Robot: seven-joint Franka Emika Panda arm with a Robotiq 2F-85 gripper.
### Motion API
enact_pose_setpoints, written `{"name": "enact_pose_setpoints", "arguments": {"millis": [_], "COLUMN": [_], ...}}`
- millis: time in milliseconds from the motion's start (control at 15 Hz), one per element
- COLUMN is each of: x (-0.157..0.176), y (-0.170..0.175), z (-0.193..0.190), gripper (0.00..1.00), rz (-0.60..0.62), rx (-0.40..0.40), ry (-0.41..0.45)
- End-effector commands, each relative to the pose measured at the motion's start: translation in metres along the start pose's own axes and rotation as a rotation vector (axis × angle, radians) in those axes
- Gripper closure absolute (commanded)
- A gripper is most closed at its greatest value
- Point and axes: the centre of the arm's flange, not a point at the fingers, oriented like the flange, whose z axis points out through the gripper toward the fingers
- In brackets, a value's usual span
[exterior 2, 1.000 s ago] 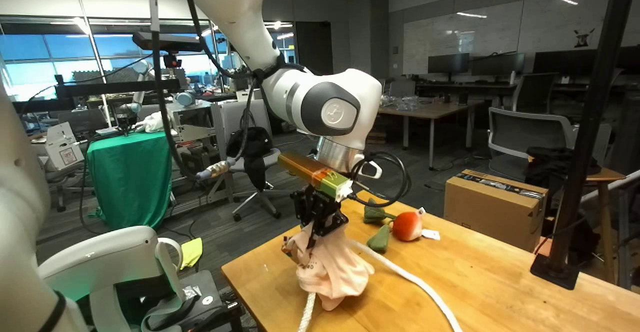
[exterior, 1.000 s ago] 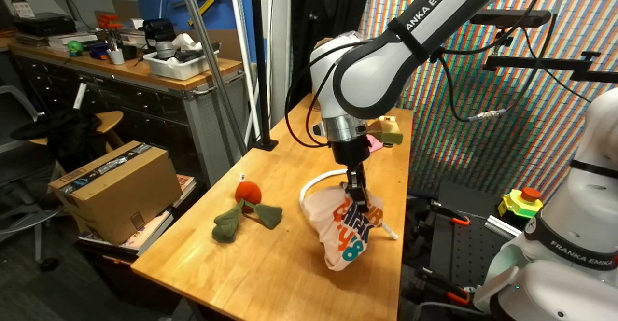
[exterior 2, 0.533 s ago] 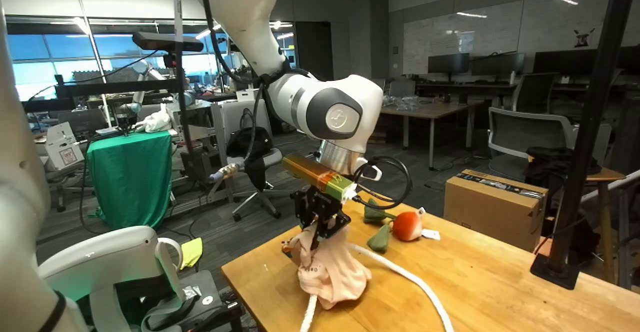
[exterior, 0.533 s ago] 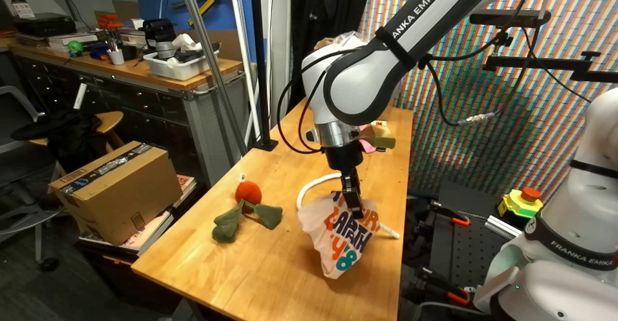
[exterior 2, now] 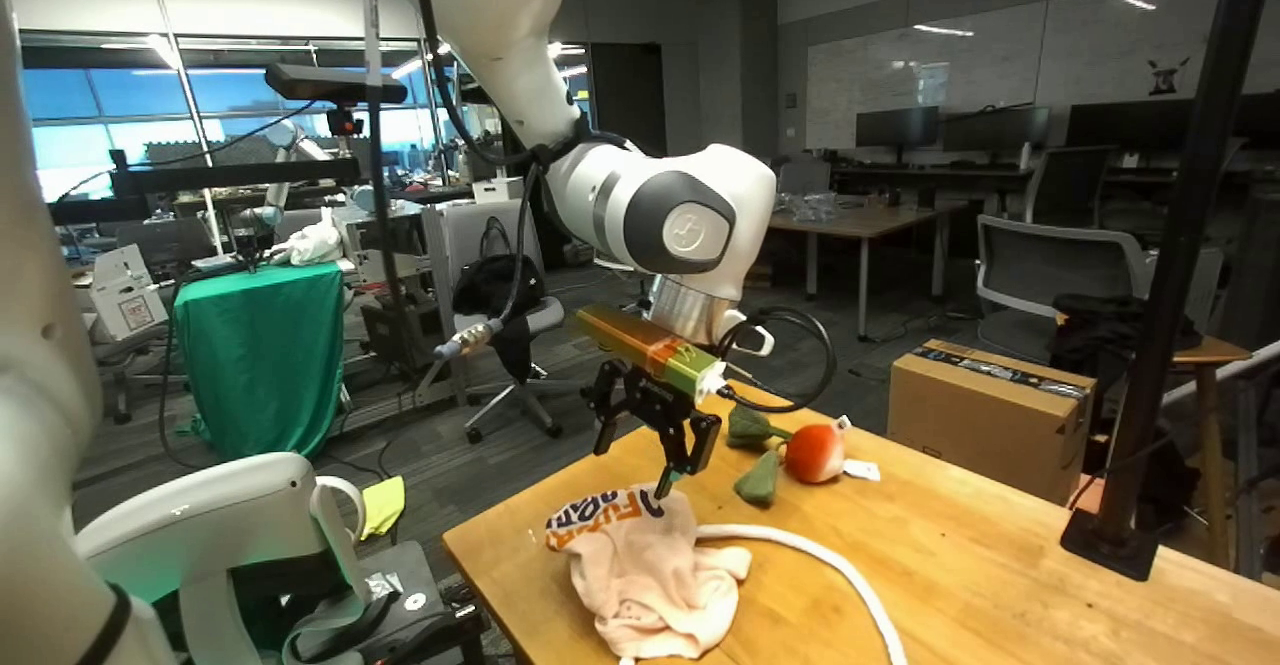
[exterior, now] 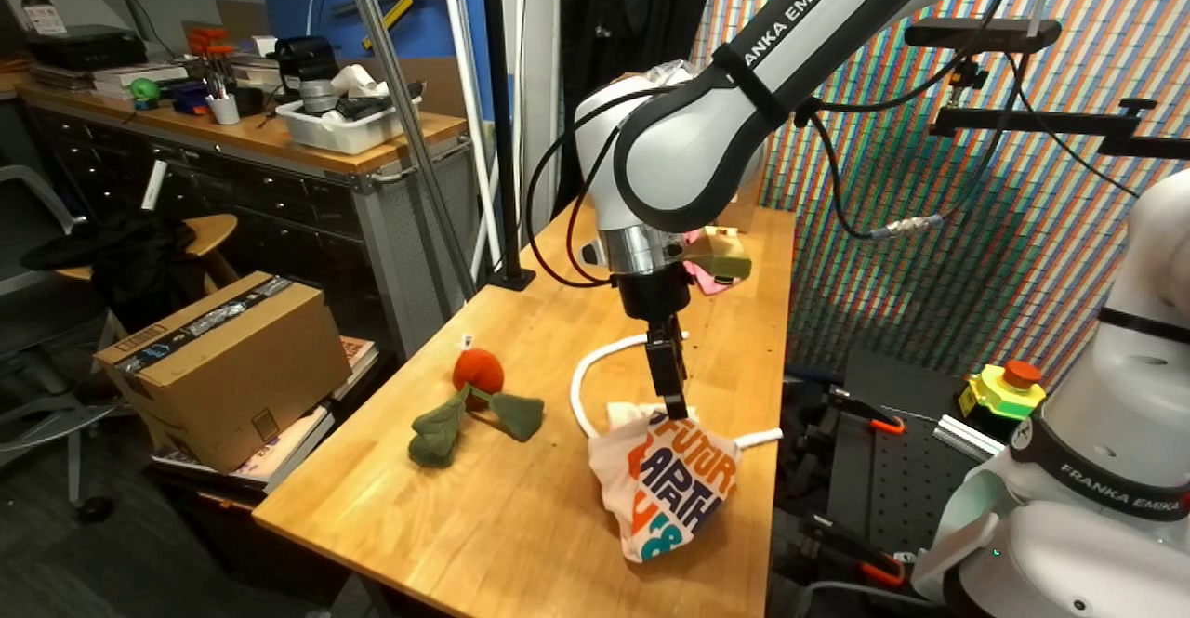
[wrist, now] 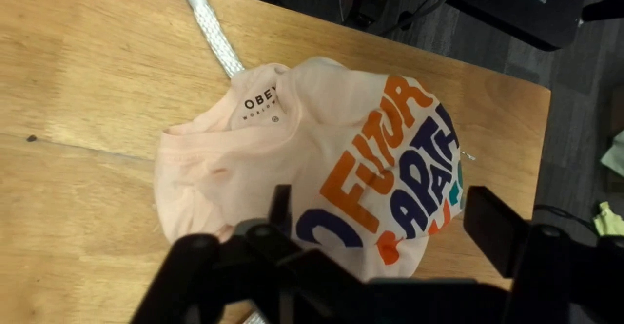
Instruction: Separate the things on the heap
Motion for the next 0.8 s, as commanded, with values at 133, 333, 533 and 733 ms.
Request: {"name": "enact_pose_setpoints", "arguments": {"millis": [133, 333, 533, 733], "x": [0.01, 0.016, 0.02, 0.021], "y": [0.026, 0.047, 0.063, 0.073], "z": [-0.022, -0.046, -0.069, -0.085], "gripper": [0.0, 0.01, 0.0, 0.0], "rz": [0.109, 0.214, 0.265, 0.292], "rx": [-0.096, -0.149, -0.22, -0.273], "ry": [0.103, 0.233, 0.323, 0.364]}}
